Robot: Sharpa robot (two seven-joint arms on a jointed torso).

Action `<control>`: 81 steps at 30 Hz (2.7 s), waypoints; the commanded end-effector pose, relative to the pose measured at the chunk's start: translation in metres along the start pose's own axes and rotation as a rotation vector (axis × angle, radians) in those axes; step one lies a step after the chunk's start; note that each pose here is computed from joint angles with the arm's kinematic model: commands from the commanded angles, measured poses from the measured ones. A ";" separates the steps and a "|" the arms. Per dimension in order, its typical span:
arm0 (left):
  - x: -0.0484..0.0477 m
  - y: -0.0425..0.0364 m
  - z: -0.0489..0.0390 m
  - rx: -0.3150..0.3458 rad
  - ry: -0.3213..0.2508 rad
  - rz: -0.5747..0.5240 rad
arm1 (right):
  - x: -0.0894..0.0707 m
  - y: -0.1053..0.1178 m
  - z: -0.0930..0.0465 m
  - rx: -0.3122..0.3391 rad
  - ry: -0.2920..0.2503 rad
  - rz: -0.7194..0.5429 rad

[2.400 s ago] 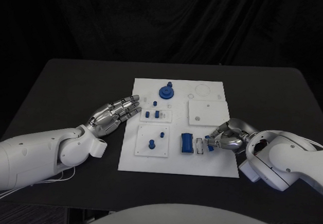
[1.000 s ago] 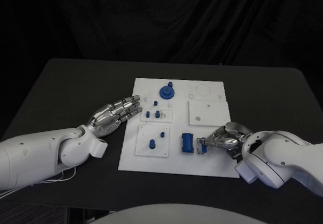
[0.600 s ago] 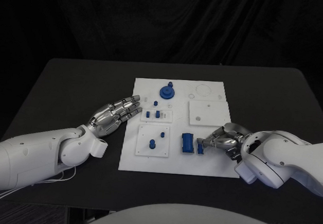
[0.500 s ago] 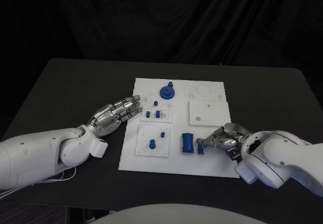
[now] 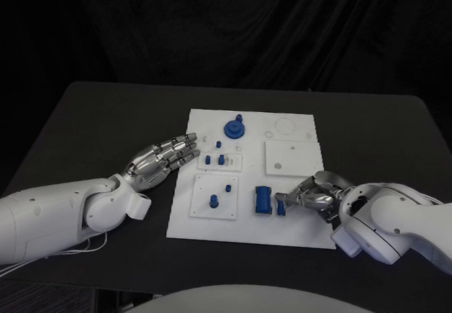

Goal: Assemble the parts on the task board

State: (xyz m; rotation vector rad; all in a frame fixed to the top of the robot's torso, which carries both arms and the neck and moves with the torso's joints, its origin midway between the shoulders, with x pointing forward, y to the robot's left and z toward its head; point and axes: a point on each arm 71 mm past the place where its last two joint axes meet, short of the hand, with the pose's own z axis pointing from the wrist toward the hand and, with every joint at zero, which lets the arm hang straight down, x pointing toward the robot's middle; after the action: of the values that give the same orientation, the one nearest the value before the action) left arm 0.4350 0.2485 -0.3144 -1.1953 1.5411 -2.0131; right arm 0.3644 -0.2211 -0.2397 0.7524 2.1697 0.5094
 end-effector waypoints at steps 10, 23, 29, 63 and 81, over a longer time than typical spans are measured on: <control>0.0087 -0.0014 -0.0086 0.050 -0.004 0.053 | -0.030 0.012 -0.017 -0.365 -0.303 -0.003; 0.0192 -0.0332 -0.0343 0.208 -0.074 0.233 | -0.070 0.021 -0.014 -0.691 -0.466 0.231; 0.0273 -0.0439 -0.0349 0.273 -0.068 0.360 | -0.070 0.023 -0.004 -0.791 -0.383 0.273; 0.0382 -0.0484 0.0274 0.072 -0.438 0.455 | -0.050 0.049 0.054 -0.663 -0.354 0.634; 0.0603 -0.0679 0.0612 0.087 -0.662 0.420 | -0.041 0.064 0.069 -0.597 -0.370 0.780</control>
State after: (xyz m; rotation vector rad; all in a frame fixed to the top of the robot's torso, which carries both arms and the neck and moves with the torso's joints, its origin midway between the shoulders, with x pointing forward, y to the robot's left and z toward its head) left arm 0.4612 0.1891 -0.2236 -1.1623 1.2360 -1.2974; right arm 0.4622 -0.1902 -0.2228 1.1845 1.2360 1.2525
